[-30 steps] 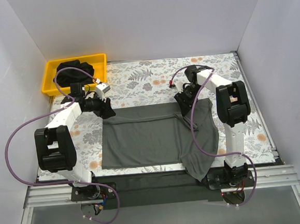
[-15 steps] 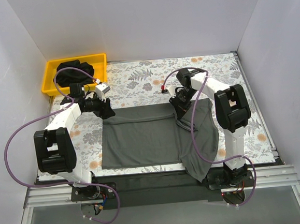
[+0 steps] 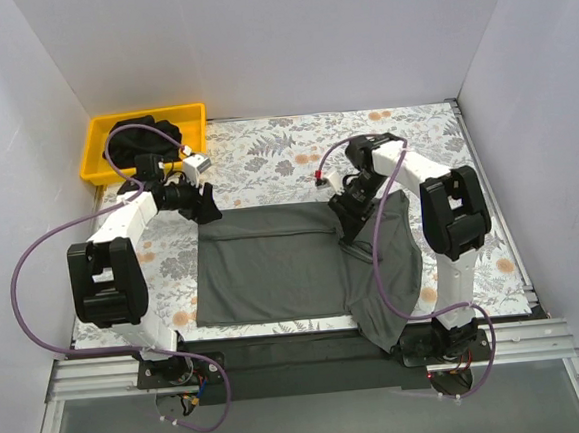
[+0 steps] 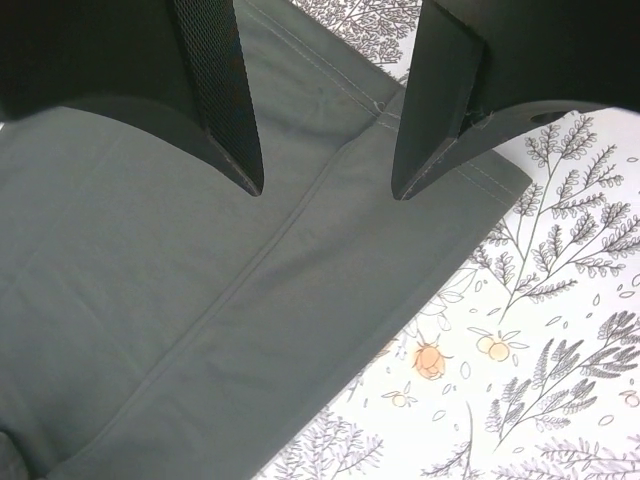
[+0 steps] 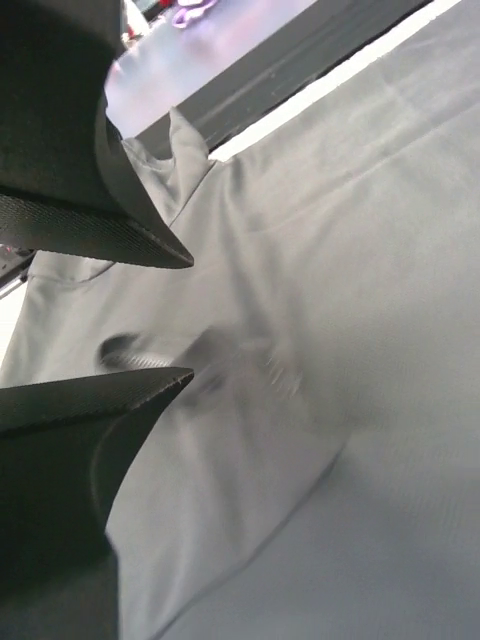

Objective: Fold and stack the t-shirts
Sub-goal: Fold the tshirt

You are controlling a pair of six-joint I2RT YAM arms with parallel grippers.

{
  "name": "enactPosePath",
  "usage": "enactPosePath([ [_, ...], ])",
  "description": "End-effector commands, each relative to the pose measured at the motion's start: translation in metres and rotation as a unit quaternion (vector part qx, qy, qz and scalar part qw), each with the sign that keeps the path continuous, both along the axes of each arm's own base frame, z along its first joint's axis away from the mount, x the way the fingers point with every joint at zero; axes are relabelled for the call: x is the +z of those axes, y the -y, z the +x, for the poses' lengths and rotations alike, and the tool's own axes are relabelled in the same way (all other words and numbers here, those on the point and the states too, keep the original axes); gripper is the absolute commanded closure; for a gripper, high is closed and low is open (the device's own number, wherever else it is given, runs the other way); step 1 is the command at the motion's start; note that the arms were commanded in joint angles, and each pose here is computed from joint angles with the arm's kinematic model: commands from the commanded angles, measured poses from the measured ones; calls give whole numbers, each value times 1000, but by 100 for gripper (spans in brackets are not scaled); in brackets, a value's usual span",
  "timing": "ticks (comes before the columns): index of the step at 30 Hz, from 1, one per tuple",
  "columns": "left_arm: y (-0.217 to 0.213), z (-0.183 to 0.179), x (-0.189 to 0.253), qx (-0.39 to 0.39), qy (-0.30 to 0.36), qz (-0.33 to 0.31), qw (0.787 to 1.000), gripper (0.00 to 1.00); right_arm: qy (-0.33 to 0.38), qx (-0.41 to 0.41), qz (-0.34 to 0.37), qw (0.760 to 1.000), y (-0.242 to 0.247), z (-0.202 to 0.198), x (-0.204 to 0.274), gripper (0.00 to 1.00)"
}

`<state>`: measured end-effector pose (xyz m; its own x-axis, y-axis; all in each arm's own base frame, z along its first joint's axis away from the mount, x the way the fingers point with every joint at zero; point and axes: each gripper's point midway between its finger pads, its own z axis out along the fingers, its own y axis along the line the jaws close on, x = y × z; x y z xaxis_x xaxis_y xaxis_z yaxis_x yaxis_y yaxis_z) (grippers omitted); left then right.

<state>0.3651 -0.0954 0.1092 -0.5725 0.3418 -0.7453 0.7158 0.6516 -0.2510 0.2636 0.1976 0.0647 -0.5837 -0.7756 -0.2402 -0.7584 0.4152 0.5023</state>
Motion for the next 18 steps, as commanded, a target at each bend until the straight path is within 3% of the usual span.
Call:
enactPosePath([
  [1, -4, 9, 4, 29, -18, 9, 999, 47, 52, -47, 13, 997, 27, 37, 35, 48],
  [5, -5, 16, -5, 54, -38, 16, 998, 47, 86, -96, -4, 992, 50, 77, 41, 57],
  [9, 2, 27, -18, 76, -66, 29, 994, 52, 108, -130, -68, 983, 81, 102, 18, 64],
  [18, -12, 31, -68, 155, -162, 83, 971, 65, 142, -138, -203, 959, 145, 114, -40, 65],
])
